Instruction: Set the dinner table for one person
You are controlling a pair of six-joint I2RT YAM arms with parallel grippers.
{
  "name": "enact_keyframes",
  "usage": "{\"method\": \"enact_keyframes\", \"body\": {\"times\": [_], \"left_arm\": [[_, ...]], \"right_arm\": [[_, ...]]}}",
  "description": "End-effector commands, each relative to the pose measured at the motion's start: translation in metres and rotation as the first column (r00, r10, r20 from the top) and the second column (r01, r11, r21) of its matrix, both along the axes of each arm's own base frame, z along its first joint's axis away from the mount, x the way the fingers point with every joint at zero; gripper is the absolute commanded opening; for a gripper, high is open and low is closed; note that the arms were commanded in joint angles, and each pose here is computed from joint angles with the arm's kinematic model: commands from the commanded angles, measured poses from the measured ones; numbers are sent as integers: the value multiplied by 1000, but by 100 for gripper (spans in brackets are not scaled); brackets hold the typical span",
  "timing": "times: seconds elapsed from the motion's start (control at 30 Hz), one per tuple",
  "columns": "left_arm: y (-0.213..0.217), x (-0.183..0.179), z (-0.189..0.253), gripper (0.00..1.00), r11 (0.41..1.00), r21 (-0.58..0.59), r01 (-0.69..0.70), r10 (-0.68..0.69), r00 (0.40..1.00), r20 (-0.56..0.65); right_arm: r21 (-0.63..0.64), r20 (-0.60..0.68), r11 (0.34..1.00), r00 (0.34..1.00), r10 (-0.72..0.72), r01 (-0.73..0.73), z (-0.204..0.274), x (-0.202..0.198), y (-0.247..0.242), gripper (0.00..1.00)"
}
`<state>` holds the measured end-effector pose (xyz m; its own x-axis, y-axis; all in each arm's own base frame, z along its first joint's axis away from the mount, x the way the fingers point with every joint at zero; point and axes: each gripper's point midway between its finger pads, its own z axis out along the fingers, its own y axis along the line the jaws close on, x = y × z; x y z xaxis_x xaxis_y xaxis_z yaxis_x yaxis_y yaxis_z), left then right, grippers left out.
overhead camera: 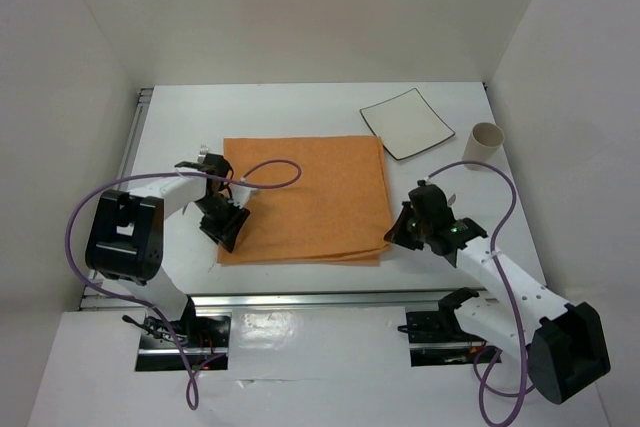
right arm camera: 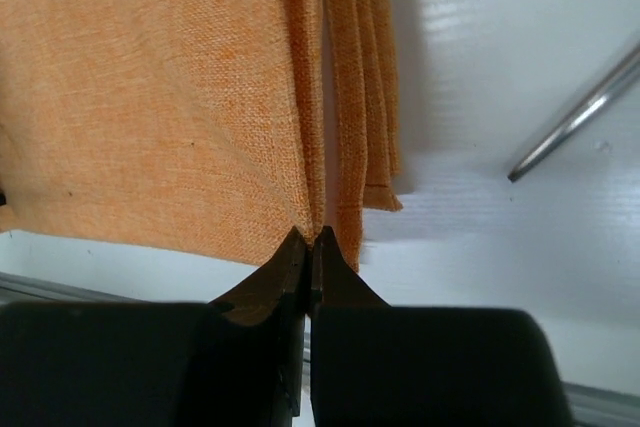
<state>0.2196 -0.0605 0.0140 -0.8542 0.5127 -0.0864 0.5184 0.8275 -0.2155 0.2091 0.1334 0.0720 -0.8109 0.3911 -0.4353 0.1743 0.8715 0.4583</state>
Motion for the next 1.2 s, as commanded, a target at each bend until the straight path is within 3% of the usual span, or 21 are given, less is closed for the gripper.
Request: {"method": "enact_keyframes", "body": {"times": [0.0,0.03,0.07,0.1,0.13,0.23,0.4,0.47,0.5,0.53,0.67,0.77,0.8,0.87,0.97,1.07,1.17], "left_arm": [[1,-3,11,54,1000,-4,24,-24,1000,8],[-2,0,13,54,1000,-16,24,-24,1000,18],[-1,-3,14,55,1000,-14,24,-24,1000,4],[-1,-2,16,58,1000,-14,24,-24,1000,3],[-1,-2,16,60,1000,-14,24,-24,1000,3],[-8,3,34,73,998,-49,25,-24,999,24],[-10,28,72,74,999,-49,-6,13,991,133],[5,55,93,75,995,-11,-100,99,967,235],[12,66,102,75,990,-4,-139,134,949,284],[25,75,111,77,981,1,-195,185,928,324],[61,100,123,89,947,12,-322,289,862,416],[84,110,107,88,927,88,-363,295,855,426],[98,110,91,80,907,154,-391,302,862,408],[108,122,86,78,891,187,-414,298,843,449],[108,124,83,78,890,184,-417,297,838,458],[104,127,88,80,892,120,-435,342,825,450],[89,123,89,80,909,54,-414,356,837,415]], "right_arm": [[-17,-67,998,996,-62,61,-5,-14,-8,1],[-17,-68,998,996,-62,61,-5,-14,-8,10],[-14,-57,997,996,-74,74,-2,-13,-9,29],[-29,-73,996,993,-91,89,-5,-15,-13,54],[-41,-68,994,993,-100,98,-3,-14,-15,71],[-67,-3,992,995,-104,103,13,1,-18,75],[-104,76,993,996,-44,52,36,29,-12,75],[-167,89,983,994,-63,77,43,42,-19,75],[-195,90,976,993,-81,97,45,45,-24,77],[-215,77,968,990,-114,129,45,44,-30,88],[-88,196,975,963,-183,203,79,74,-32,91],[-109,174,966,961,-214,235,71,94,-45,91],[-105,155,962,960,-235,252,70,103,-57,91],[-105,91,968,971,-219,228,52,118,-61,91],[-65,99,974,973,-209,216,49,149,-67,89],[29,86,951,947,-310,309,53,176,-71,86],[179,116,876,875,-470,447,61,200,-70,77]]}}
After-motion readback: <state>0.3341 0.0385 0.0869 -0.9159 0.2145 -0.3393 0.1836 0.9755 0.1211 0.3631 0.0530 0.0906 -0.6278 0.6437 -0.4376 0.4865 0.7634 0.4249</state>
